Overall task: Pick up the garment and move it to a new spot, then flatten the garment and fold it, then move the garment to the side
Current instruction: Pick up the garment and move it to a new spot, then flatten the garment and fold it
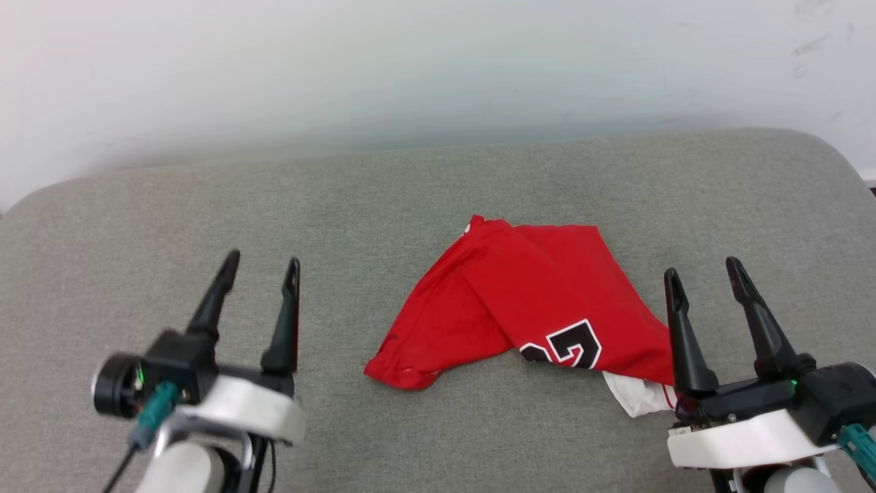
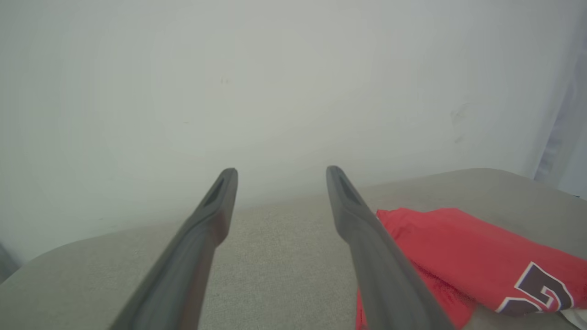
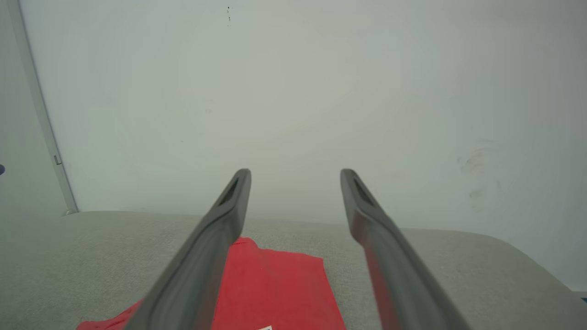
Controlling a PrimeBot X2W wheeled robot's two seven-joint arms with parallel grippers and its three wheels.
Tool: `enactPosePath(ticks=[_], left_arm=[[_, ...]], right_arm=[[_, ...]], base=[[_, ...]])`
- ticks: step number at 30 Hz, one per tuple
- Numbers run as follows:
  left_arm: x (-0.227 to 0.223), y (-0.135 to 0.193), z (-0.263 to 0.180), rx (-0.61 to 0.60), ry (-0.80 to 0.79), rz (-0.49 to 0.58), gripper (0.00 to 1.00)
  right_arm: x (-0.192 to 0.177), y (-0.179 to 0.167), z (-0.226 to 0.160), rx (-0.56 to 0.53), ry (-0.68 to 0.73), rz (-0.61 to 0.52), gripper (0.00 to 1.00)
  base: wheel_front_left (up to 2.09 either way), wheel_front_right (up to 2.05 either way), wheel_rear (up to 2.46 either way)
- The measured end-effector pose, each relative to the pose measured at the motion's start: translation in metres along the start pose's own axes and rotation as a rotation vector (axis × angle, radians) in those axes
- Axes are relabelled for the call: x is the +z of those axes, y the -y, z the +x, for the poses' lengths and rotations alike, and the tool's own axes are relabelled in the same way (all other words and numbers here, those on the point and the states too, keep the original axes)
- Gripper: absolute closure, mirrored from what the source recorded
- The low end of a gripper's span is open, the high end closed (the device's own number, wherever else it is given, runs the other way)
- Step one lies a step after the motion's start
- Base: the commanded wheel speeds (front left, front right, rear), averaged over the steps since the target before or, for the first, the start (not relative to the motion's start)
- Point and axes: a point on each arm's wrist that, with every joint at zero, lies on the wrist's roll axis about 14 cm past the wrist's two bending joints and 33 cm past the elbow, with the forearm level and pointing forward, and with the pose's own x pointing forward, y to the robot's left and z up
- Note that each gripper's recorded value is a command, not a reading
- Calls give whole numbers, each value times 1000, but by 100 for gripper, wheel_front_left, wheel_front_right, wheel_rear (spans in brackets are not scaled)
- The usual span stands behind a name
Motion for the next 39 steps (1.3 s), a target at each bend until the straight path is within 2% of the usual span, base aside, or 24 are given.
enactPosePath(ticks=[4,14,31,39], left_arm=[[-10,5,-23,39,-25,-46,0],[-15,-7,-56,181,-28,-113,0],[-39,7,-58,112,-90,-141,0],[-71,37,-39,-45,-250,-142,0]], right_arm=[[-1,-4,-2,10,-3,9,0],[3,-4,-8,4,3,23,0],[-2,-8,-8,15,-13,22,0],[-15,-4,-5,5,-48,22,0]], base=[[0,0,0],[0,0,0],[0,0,0],[0,0,0]])
